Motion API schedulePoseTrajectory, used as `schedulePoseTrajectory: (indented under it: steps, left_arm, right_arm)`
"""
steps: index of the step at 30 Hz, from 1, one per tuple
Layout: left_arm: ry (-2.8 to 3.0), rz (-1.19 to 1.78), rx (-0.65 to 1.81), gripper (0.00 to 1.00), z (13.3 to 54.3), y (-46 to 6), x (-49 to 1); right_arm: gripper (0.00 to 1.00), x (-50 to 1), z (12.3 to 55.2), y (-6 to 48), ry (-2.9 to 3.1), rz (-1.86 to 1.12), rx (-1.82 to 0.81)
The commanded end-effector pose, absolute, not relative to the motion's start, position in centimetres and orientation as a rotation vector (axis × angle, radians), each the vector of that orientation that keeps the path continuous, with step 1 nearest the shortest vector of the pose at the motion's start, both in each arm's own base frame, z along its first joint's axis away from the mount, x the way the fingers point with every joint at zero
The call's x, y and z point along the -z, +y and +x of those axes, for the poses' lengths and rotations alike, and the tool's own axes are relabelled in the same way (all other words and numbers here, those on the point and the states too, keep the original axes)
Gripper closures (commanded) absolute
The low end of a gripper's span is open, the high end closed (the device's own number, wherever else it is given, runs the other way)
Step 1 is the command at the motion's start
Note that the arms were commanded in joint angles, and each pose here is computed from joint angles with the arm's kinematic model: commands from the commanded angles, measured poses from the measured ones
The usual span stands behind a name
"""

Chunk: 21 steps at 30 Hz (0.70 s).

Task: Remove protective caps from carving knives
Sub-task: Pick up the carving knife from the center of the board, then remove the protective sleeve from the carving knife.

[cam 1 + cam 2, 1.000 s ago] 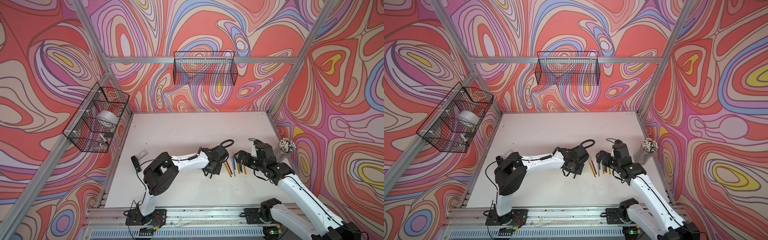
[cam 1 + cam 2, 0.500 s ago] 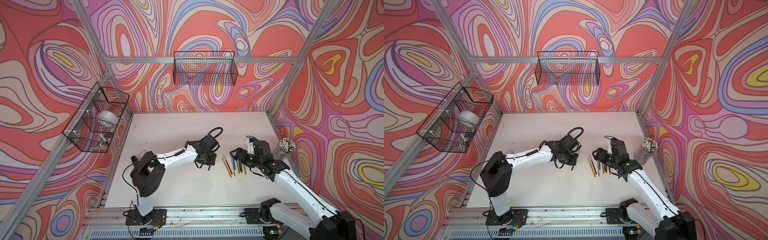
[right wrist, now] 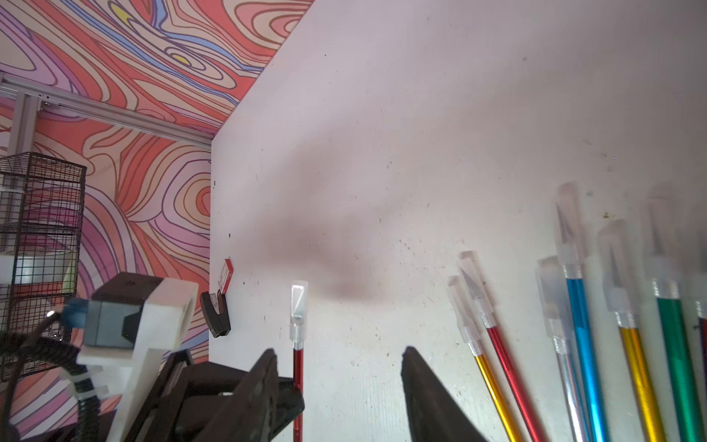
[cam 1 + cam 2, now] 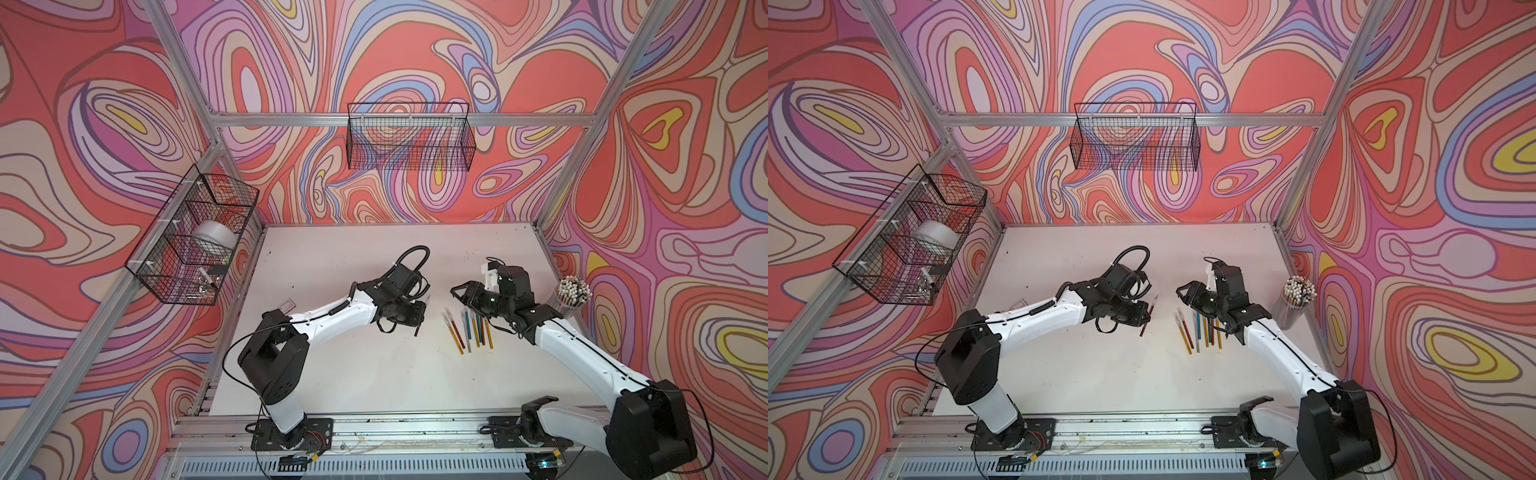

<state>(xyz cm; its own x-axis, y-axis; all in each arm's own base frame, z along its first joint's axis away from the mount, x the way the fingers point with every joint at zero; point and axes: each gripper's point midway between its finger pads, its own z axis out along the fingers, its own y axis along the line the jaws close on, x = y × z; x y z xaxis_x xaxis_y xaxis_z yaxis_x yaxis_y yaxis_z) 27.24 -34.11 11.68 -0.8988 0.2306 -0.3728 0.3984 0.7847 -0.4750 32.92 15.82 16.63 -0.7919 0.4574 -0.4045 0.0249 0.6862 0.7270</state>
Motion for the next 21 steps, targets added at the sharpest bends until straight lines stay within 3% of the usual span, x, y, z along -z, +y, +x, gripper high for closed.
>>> schedulePoseTrajectory:
  steps: [1,21]
  left_arm:
    - [2.607,0.486,0.902,0.88,27.5,-34.9,-13.6]
    - [2.457,0.396,0.828,0.87,29.9,-34.3,-13.4]
  right_arm:
    - [0.48,-18.9,34.2,17.3,2.271,0.282,-1.067]
    - [0.52,-17.5,37.3,19.0,2.385,0.291,-0.926]
